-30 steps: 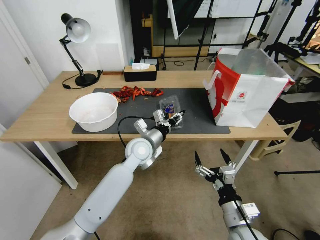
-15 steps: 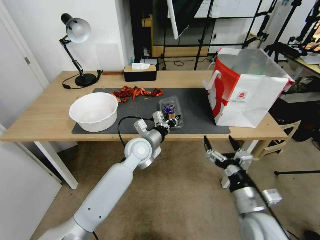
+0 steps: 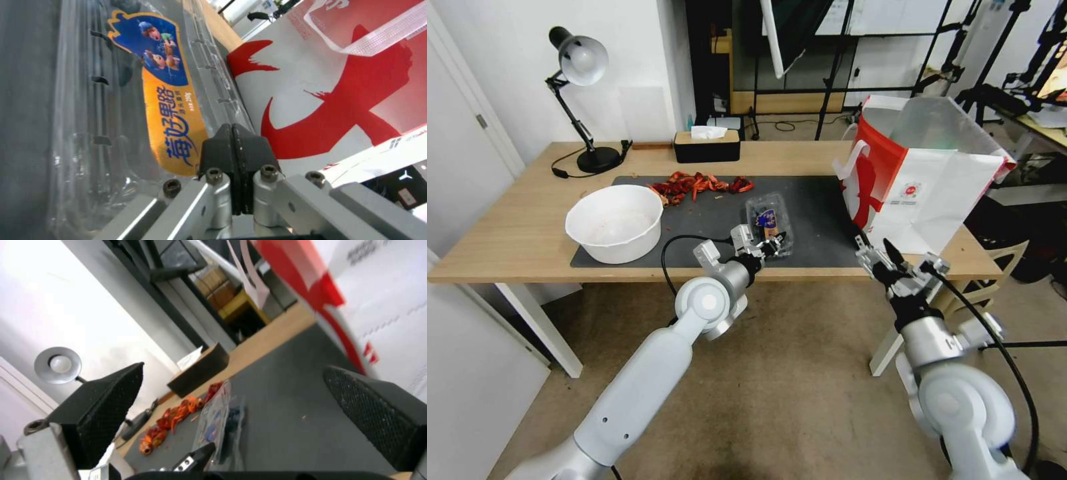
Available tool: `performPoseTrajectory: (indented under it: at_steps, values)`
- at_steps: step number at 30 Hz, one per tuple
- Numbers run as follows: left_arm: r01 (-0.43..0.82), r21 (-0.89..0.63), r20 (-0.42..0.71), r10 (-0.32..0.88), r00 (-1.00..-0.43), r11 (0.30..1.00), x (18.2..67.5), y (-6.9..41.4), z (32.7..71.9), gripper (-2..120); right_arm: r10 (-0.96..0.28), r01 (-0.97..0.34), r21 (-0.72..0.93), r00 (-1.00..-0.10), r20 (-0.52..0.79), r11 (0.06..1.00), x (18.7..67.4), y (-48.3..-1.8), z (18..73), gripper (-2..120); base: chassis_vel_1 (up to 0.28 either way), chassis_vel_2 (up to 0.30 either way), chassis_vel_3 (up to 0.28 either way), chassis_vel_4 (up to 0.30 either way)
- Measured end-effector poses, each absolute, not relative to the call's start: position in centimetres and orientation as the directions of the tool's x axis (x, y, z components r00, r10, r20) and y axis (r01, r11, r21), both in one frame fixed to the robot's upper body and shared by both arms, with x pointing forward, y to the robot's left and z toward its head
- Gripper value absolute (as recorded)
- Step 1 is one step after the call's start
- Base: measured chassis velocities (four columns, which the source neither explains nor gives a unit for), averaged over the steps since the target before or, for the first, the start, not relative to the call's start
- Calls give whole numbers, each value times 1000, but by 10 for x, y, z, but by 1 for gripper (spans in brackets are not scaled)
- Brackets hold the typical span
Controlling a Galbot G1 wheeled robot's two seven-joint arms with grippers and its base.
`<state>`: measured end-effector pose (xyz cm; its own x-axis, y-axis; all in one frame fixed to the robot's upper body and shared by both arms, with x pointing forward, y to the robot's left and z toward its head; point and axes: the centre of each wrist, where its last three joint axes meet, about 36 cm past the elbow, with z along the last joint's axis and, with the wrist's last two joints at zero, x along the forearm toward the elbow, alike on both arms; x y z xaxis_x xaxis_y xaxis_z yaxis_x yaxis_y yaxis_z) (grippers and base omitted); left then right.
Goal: Close the takeout container lid, then place the container into the takeout bag.
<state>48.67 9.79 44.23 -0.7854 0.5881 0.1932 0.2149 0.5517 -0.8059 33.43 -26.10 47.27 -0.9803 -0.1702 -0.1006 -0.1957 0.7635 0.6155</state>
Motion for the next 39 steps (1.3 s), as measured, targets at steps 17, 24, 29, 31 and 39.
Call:
performPoseTrajectory:
  at_steps: [17, 24, 29, 31, 39]
  values:
    - [192, -809, 204, 571, -795, 555, 486, 103, 437, 0, -306, -173, 713, -950, 61, 679, 449, -257, 476, 100, 0, 0, 0, 0]
    - [186, -812, 205, 568, -797, 554, 486, 104, 436, 0, -337, -105, 709, -921, 195, 698, 483, -241, 479, 100, 0, 0, 0, 0]
    - [188, -812, 202, 568, -798, 552, 485, 104, 437, 0, -361, -78, 698, -893, 269, 711, 505, -235, 488, 100, 0, 0, 0, 0]
    - [188, -813, 201, 568, -798, 552, 485, 104, 437, 0, -378, -69, 697, -876, 300, 714, 516, -231, 495, 100, 0, 0, 0, 0]
    - [187, -814, 201, 569, -798, 550, 485, 103, 437, 0, -411, -56, 681, -832, 372, 730, 541, -222, 509, 100, 0, 0, 0, 0]
